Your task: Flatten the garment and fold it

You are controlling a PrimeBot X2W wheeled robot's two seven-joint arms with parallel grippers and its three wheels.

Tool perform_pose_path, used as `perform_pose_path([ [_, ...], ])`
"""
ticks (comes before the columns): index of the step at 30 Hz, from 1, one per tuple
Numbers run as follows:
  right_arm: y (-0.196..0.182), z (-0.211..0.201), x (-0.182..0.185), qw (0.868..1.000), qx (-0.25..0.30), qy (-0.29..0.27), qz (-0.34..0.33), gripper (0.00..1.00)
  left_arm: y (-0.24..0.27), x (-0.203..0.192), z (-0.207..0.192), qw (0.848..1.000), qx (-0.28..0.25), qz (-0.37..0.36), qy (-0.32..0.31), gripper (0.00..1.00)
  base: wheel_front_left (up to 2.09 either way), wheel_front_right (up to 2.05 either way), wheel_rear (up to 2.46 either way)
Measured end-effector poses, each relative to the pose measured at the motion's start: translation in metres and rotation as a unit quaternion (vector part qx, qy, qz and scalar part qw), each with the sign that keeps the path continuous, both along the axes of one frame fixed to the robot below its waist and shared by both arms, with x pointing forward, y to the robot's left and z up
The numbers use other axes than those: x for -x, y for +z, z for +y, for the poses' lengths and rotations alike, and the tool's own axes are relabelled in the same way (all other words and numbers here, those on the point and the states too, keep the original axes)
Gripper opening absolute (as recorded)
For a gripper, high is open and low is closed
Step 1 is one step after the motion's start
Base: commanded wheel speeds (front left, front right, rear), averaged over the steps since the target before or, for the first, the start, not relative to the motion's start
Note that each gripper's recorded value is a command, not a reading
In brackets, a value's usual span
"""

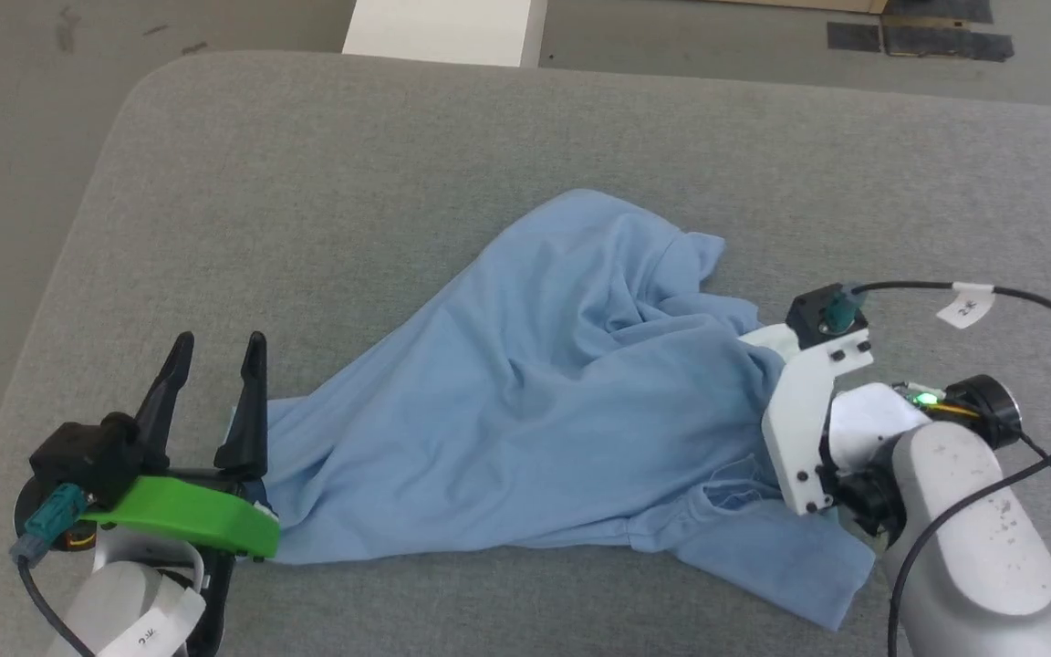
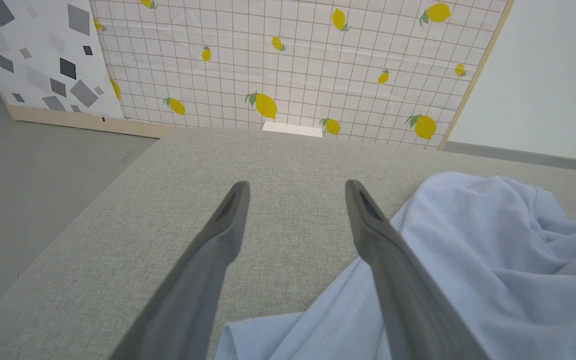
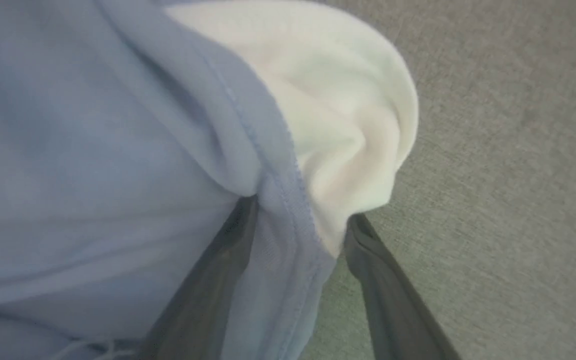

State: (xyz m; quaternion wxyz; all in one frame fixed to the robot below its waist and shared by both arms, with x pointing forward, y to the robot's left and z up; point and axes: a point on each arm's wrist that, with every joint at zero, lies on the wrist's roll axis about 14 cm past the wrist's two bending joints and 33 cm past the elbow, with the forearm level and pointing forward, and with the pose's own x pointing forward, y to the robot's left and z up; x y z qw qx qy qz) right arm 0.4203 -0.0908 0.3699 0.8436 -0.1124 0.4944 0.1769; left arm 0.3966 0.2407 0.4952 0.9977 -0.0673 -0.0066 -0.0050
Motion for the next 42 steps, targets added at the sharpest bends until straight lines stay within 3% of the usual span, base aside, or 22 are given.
perform_pose_path([
  [5, 0.013, -0.020, -0.020, 0.999, -0.008, -0.034, -0.024, 0.00, -0.001, -0.001, 0.001, 1.000, 0.004, -0.001, 0.003, 1.00, 0.00, 0.00, 0.00],
  [11, 0.052, -0.116, -0.064, 0.986, 0.066, -0.129, -0.087, 0.00, 0.002, -0.002, 0.003, 1.000, 0.003, -0.004, 0.005, 1.00, 0.00, 0.00, 0.00],
  [16, 0.049, -0.153, -0.064, 0.976, 0.093, -0.186, -0.069, 0.00, 0.000, -0.003, 0.007, 1.000, 0.004, -0.002, 0.008, 1.00, 0.00, 0.00, 0.00],
  [17, 0.047, -0.150, -0.063, 0.976, 0.088, -0.189, -0.066, 0.12, -0.001, -0.002, 0.008, 1.000, 0.004, 0.000, 0.009, 1.00, 0.00, 0.00, 0.00],
  [18, 0.047, -0.144, -0.063, 0.976, 0.080, -0.189, -0.068, 0.83, -0.002, -0.002, 0.009, 1.000, 0.004, 0.001, 0.010, 1.00, 0.00, 0.00, 0.00],
  [19, 0.047, -0.139, -0.063, 0.977, 0.070, -0.189, -0.073, 1.00, -0.003, -0.002, 0.009, 1.000, 0.004, 0.003, 0.011, 1.00, 0.00, 0.00, 0.00],
  [24, 0.095, -0.123, -0.077, 0.953, -0.033, -0.215, -0.211, 1.00, 0.003, 0.001, 0.005, 1.000, 0.008, -0.006, 0.007, 1.00, 0.00, 0.00, 0.00],
  [26, 0.124, -0.120, -0.081, 0.933, -0.067, -0.215, -0.280, 1.00, 0.007, 0.001, 0.001, 1.000, 0.010, -0.012, 0.002, 1.00, 0.00, 0.00, 0.00],
  [27, 0.156, -0.115, -0.075, 0.901, -0.112, -0.210, -0.364, 1.00, 0.013, 0.004, -0.006, 1.000, 0.015, -0.020, -0.006, 1.00, 0.00, 0.00, 0.00],
  [35, 0.171, -0.131, -0.013, 0.842, -0.147, -0.225, -0.468, 1.00, 0.018, 0.015, -0.026, 0.999, 0.020, -0.026, -0.024, 1.00, 0.00, 0.00, 0.00],
  [37, 0.171, -0.138, 0.001, 0.830, -0.150, -0.235, -0.483, 1.00, 0.018, 0.016, -0.032, 0.999, 0.020, -0.025, -0.033, 1.00, 0.00, 0.00, 0.00],
  [42, 0.150, -0.154, 0.035, 0.829, -0.150, -0.268, -0.468, 1.00, 0.020, 0.017, -0.044, 0.998, 0.022, -0.028, -0.047, 1.00, 0.00, 0.00, 0.00],
])
